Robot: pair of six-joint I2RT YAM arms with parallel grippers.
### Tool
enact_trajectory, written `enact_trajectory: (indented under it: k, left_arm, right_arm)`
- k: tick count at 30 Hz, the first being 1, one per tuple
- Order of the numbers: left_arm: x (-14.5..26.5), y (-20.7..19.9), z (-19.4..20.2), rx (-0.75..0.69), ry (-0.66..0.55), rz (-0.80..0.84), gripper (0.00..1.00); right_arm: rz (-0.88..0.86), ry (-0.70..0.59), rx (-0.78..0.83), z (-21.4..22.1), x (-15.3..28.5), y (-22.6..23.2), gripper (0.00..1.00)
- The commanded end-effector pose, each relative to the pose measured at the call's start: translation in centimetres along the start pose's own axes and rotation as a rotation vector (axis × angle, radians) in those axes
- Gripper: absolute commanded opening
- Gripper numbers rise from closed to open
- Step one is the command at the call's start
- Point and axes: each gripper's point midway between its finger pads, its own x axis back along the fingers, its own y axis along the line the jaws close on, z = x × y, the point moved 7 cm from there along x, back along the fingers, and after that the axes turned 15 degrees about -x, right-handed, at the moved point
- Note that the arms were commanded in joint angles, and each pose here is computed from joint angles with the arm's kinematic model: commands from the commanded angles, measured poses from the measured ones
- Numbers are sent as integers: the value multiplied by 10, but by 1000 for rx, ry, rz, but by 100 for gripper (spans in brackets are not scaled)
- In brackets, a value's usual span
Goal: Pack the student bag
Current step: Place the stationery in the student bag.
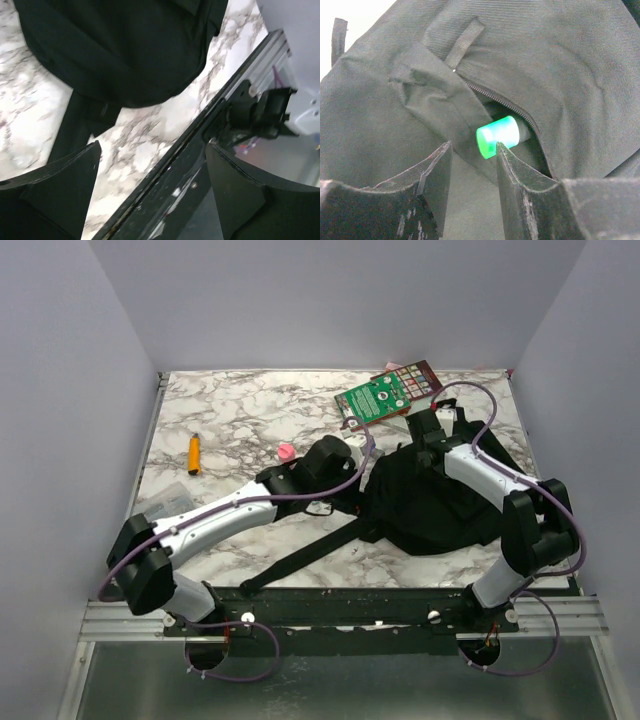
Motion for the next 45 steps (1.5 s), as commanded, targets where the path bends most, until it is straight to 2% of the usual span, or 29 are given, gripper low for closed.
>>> enact_trajectory:
  k: [1,7,12,21,23,26,31,35,41,45]
  left_arm:
    - [-32,-7,-22,202,31,53,87]
    - [-75,-8,-26,239,81,121,74]
    - [-107,3,-4,267,170,112,70]
    - [-121,24,27,310,271,72,69]
    - [-117,24,27,310,274,77,69]
    - [-104,18,20,295,261,111,70]
    - [-65,3,-9,222,171,177,80]
    - [-34,-3,-32,117,95,198,84]
    - [5,6,-39,-54,-18,42,86]
    - [27,8,-49,-128,-93,-45,87]
  right_arm:
    - [-51,21,-73,-1,-7,-3,40]
    - [-80,42,-123,-1,-19,-10,33]
    - [29,15,-119,-3,-32,-19,21]
    - [287,-114,-120,-18,-50,-38,20]
    - [266,-111,-107,-20,-49,-36,20]
    - [137,-63,-111,-22,-37,-28,22]
    - [-71,32,-132,-16,-9,-20,36]
    - [-82,46,-168,-6,-2,-28,41]
    - [-135,126,-221,11,-16,-40,44]
    - [-313,192,-210,19,-7,-25,45]
